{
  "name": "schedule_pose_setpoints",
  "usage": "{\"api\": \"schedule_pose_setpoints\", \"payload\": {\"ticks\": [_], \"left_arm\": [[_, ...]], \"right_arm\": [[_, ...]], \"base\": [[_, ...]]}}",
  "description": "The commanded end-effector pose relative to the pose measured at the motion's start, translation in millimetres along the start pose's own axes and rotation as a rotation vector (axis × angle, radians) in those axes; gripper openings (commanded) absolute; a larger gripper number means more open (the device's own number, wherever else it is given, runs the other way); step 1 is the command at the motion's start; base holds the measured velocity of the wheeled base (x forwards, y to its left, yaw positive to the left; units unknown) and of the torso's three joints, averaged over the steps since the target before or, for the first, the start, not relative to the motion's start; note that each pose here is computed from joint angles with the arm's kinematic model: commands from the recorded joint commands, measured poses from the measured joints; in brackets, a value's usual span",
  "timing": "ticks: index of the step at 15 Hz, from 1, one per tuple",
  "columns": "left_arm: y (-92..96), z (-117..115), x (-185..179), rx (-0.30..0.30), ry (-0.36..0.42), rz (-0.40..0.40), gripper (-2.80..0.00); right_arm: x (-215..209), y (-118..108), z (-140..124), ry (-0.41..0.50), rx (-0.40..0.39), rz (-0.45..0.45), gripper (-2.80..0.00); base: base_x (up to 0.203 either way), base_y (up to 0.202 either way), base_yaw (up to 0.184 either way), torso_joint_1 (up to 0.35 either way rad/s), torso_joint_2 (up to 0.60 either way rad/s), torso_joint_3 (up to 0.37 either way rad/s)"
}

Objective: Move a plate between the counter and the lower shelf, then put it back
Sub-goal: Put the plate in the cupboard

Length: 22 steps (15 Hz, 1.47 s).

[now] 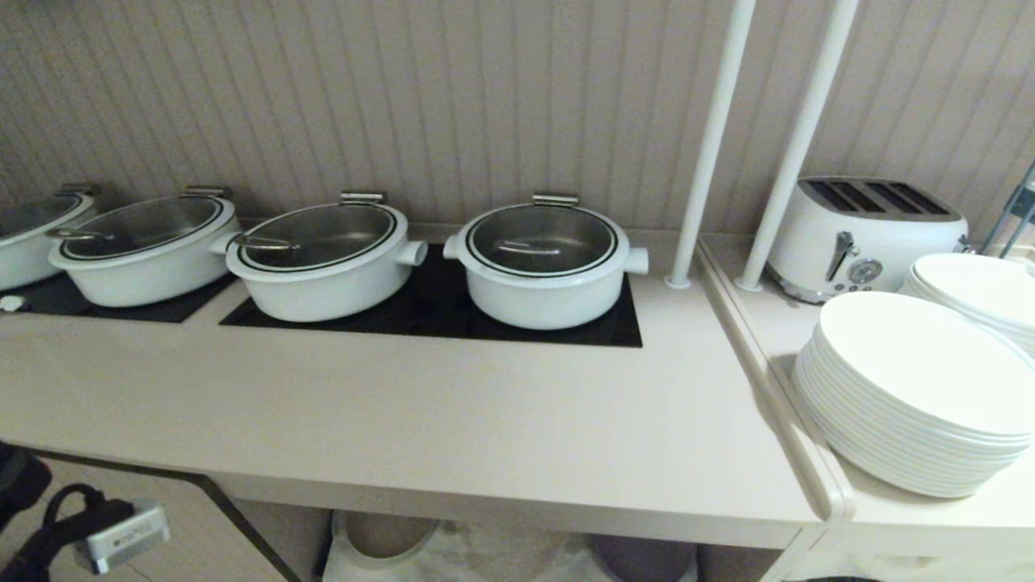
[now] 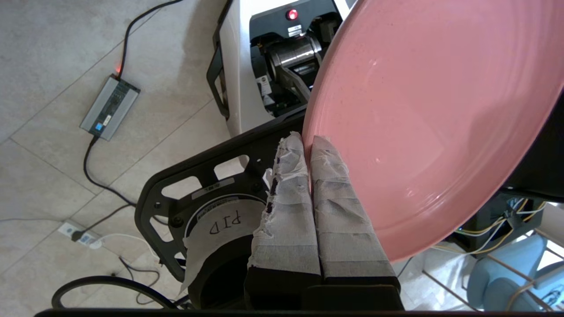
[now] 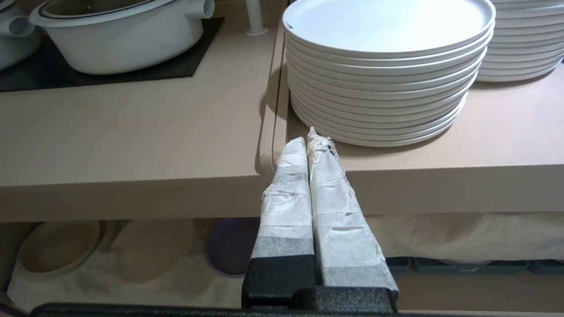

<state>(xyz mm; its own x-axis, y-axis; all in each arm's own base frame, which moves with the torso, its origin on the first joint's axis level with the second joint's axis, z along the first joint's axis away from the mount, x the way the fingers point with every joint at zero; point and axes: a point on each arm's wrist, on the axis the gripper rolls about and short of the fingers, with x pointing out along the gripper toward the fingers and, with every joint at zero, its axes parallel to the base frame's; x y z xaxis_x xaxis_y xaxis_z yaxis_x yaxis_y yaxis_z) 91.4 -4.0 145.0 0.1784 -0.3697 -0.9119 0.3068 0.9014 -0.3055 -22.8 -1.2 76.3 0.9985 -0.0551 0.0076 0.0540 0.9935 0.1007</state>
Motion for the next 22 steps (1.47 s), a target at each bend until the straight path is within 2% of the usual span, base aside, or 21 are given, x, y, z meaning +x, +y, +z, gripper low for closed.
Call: {"api": "schedule_pose_setpoints", "payload": {"ticks": [1, 22], "left_arm": [[-0.2, -0.4, 0.0, -0.002, 0.004, -0.004, -2.8], [1.5, 4.6, 0.9, 0.01, -0.033, -0.003, -2.8]], "right_arm": [[0.0, 0.0, 0.0, 0.0, 0.001, 0.0, -2.8], [0.0, 0.0, 0.0, 0.0, 0.001, 0.0, -2.8]], "base": [[0.0, 0.0, 0.0, -0.102, 0.22, 0.109], [0.0, 0.0, 0.0, -0.143, 0.3, 0.157]]}}
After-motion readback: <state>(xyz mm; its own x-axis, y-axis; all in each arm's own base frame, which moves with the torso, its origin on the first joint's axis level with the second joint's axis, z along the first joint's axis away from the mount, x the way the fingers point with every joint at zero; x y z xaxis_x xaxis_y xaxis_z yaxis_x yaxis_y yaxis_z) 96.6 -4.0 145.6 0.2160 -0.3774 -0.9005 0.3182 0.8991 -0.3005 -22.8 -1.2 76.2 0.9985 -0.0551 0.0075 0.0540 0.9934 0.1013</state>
